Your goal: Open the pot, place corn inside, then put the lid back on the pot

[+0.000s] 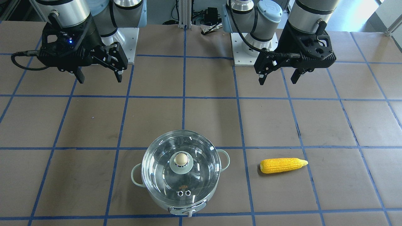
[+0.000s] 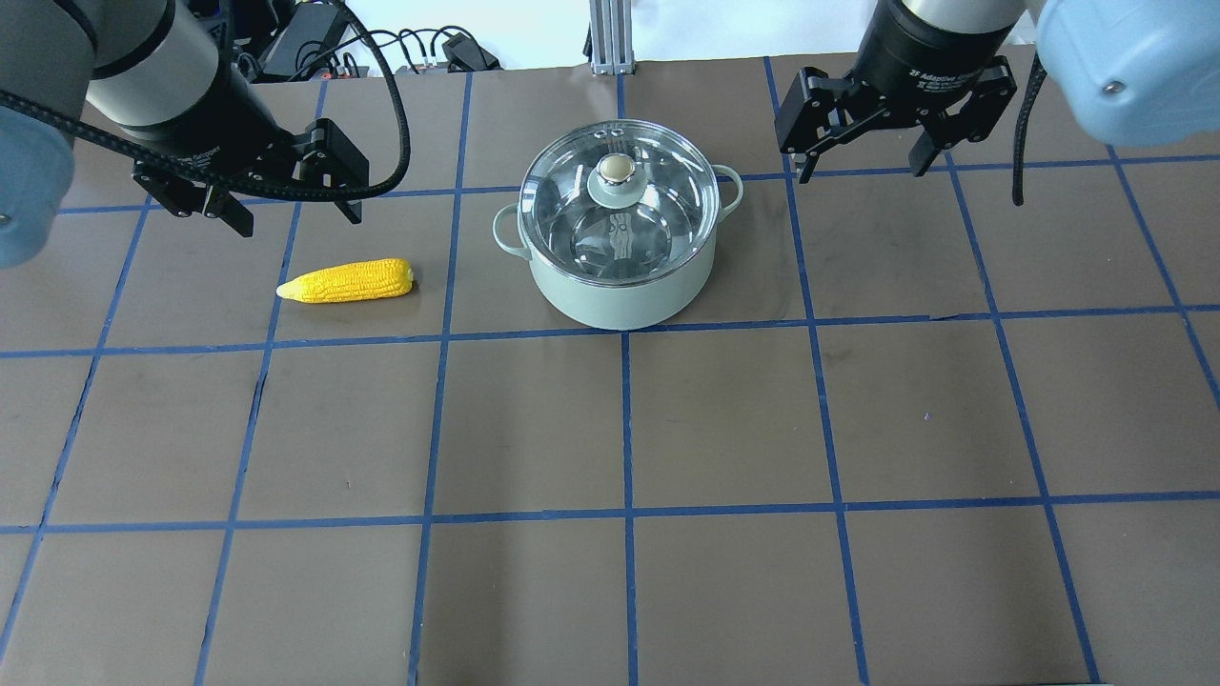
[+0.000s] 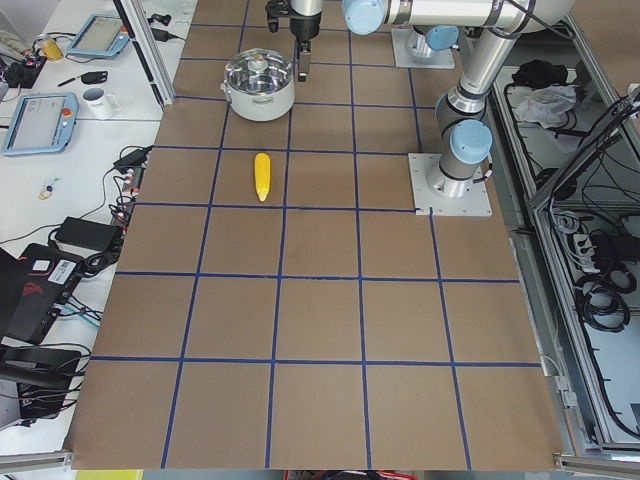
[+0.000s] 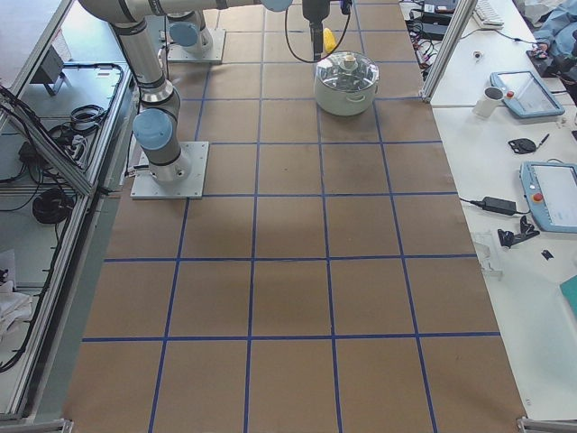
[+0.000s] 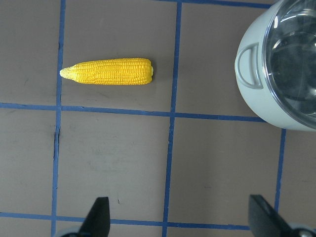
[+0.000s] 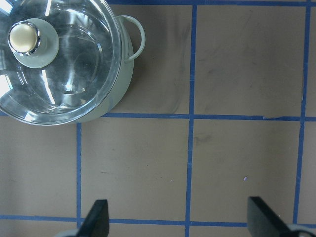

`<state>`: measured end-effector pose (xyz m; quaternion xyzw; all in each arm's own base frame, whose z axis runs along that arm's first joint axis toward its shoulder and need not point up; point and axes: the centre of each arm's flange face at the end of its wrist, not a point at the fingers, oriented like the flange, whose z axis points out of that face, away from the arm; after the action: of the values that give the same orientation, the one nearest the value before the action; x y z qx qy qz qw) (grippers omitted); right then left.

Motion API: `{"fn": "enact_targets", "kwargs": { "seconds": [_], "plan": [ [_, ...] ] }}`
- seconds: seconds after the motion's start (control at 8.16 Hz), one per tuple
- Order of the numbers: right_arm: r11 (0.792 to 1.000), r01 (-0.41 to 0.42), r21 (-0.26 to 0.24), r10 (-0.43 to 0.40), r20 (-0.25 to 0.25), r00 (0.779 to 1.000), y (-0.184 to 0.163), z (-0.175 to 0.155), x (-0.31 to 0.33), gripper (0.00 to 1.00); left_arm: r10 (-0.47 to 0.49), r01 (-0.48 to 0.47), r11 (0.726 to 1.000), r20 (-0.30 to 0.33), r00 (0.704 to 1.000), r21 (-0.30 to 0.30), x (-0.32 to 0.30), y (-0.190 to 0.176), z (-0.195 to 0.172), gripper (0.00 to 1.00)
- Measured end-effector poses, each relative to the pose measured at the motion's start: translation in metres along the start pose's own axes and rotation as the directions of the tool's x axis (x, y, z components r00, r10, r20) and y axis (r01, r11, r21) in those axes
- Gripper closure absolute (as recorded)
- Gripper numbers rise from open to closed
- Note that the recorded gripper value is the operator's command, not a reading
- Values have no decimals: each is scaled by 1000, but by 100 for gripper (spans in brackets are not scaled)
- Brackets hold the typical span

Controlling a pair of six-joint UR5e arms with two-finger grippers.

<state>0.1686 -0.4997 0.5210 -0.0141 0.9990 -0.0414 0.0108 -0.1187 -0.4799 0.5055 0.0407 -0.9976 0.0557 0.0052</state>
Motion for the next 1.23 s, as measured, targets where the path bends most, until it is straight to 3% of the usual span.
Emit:
{"fn": "enact_targets", "kwargs": {
  "seconds": [0.37, 0.61, 0.86, 1.23],
  "plan": [
    [1000, 0, 0, 0, -1, 1000, 0, 0, 0, 0, 15, -15, 1000, 1, 1000, -6, 0, 0, 2, 0],
    [1000, 0, 1, 0, -1, 1000, 0, 0, 0, 0, 121, -121, 993, 1, 993, -5, -5, -5, 6, 0],
    [1000, 1, 2, -1, -2, 1000, 0, -1, 0, 0, 309, -309, 951, 12, 951, 2, -19, -17, 10, 0],
    [1000, 1, 1, -1, 1, 1000, 0, 0, 0, 0, 490, -489, 872, 17, 872, -18, -67, -40, 27, 0]
  ]
}}
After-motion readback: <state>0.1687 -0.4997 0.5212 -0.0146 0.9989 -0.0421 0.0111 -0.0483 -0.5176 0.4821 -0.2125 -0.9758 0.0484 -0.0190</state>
